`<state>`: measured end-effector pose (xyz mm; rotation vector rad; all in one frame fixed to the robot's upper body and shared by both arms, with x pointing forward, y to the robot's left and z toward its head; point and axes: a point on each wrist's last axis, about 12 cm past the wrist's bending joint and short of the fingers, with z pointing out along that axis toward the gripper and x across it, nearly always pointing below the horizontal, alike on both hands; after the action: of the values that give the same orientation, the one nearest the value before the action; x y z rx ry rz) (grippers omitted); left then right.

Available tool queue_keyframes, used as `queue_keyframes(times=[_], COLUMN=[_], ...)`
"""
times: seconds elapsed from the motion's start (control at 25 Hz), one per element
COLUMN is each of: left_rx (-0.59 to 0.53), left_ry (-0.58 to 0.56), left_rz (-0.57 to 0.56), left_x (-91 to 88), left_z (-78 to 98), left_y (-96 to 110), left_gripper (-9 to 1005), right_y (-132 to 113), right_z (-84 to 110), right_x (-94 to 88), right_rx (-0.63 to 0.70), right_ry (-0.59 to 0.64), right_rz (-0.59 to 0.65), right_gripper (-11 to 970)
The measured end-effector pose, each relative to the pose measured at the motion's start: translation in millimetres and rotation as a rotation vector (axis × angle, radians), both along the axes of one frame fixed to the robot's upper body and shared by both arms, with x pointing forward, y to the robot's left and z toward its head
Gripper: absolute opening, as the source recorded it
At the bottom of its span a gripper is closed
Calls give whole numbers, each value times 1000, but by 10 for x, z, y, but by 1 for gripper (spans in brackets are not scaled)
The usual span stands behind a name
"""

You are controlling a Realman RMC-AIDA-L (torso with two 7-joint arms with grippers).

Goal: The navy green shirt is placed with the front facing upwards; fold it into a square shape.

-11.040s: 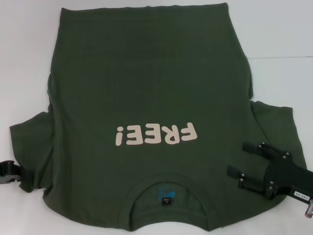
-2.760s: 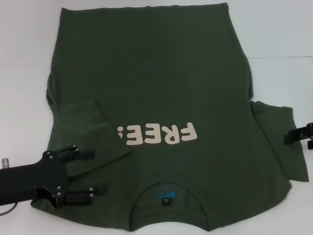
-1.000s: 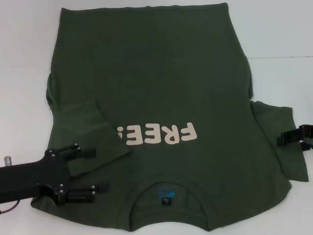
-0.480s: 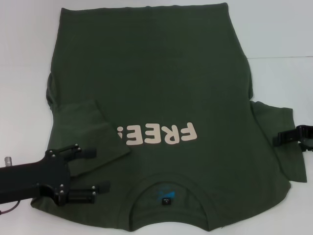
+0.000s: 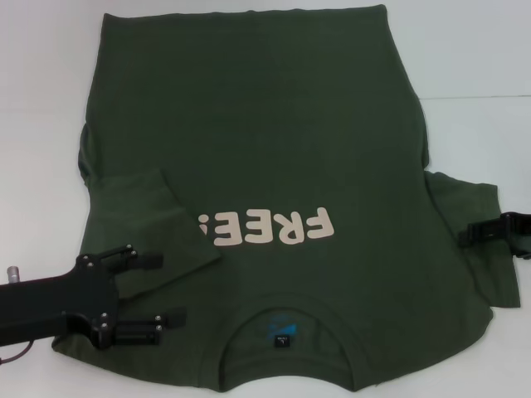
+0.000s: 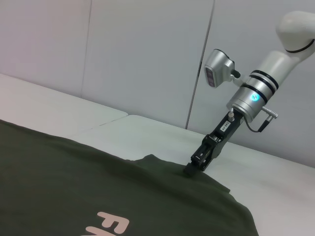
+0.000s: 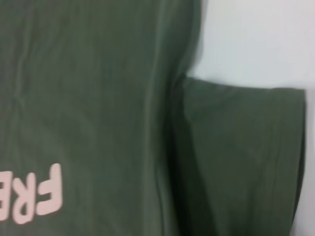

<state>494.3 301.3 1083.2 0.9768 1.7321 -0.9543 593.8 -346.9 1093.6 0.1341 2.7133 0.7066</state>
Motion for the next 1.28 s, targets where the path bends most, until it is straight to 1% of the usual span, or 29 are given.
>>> queue_keyframes(times=[0.28, 0.76, 0.84, 1.08, 1.28], left_rx=[0, -1, -1, 0, 0], left_ry=[0, 0, 1, 0, 0], left_rz=[-1, -1, -2, -3, -2], left_x=[4, 2, 2, 6, 8], left_z=[2, 0, 0, 1, 1], left_y=[-2, -8, -8, -11, -11], left_gripper=[948, 948, 948, 948, 948], right_y=[-65, -71, -72, -74, -73], right_z=[11, -7, -6, -3, 11], right_x=[-30, -30, -28, -27, -19], right_rx=[61, 62, 61, 49, 45], right_ry=[-12, -12, -12, -10, -12], right_rz=[-32, -33, -33, -24, -17], right_gripper=[833, 774, 746, 536, 293])
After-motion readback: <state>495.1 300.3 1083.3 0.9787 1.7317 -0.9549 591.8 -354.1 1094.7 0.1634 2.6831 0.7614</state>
